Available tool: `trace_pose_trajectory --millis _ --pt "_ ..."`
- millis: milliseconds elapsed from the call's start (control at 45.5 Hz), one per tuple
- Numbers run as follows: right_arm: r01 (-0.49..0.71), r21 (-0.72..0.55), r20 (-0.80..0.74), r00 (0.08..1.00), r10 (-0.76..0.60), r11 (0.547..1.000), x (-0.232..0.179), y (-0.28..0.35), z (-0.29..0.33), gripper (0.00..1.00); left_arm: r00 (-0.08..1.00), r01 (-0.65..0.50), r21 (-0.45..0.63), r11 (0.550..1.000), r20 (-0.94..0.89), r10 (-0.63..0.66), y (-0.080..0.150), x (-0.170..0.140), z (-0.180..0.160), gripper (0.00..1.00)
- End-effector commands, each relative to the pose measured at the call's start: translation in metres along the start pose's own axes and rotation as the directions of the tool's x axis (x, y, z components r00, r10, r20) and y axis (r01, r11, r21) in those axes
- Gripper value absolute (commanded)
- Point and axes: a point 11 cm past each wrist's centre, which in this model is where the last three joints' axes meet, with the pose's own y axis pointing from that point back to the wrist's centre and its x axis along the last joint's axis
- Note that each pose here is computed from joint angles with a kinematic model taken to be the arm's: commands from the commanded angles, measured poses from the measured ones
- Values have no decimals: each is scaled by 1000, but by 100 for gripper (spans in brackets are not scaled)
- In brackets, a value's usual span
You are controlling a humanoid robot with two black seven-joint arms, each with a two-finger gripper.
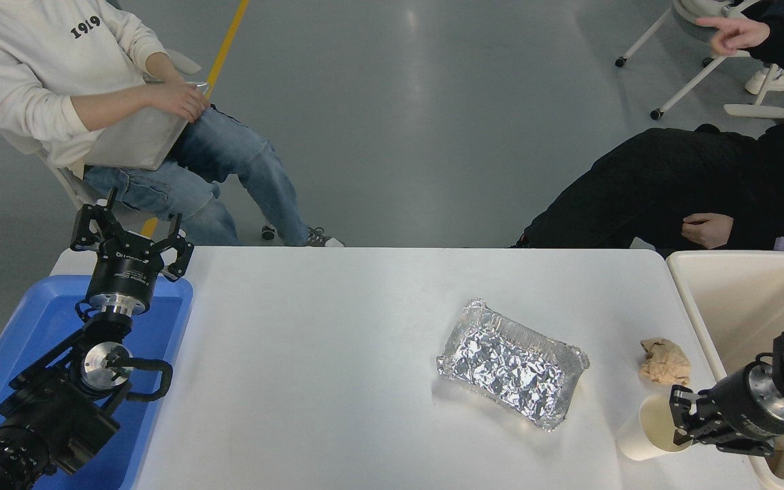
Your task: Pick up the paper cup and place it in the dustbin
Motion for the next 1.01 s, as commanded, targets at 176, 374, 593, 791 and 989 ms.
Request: trace_pose_trajectory --millis 176,374,593,791,989 --pt "12 92 -78 997 -5 996 29 115 -50 0 1000 0 2 1000 0 0 0 0 0 99" --pt "-143 140 -137 977 162 980 45 182 -80 0 1000 1 3 1000 1 -1 0 0 0 99" --pt "-237 204 -171 947 273 950 46 230 -103 0 1000 1 1 1000 1 -1 0 0 0 99" --pt "-282 230 -160 933 322 932 42 256 -108 0 1000 1 3 1000 1 -1 0 0 0 99" --pt "-373 225 -171 894 414 900 40 296 -112 0 1000 1 3 1000 1 -1 0 0 0 99"
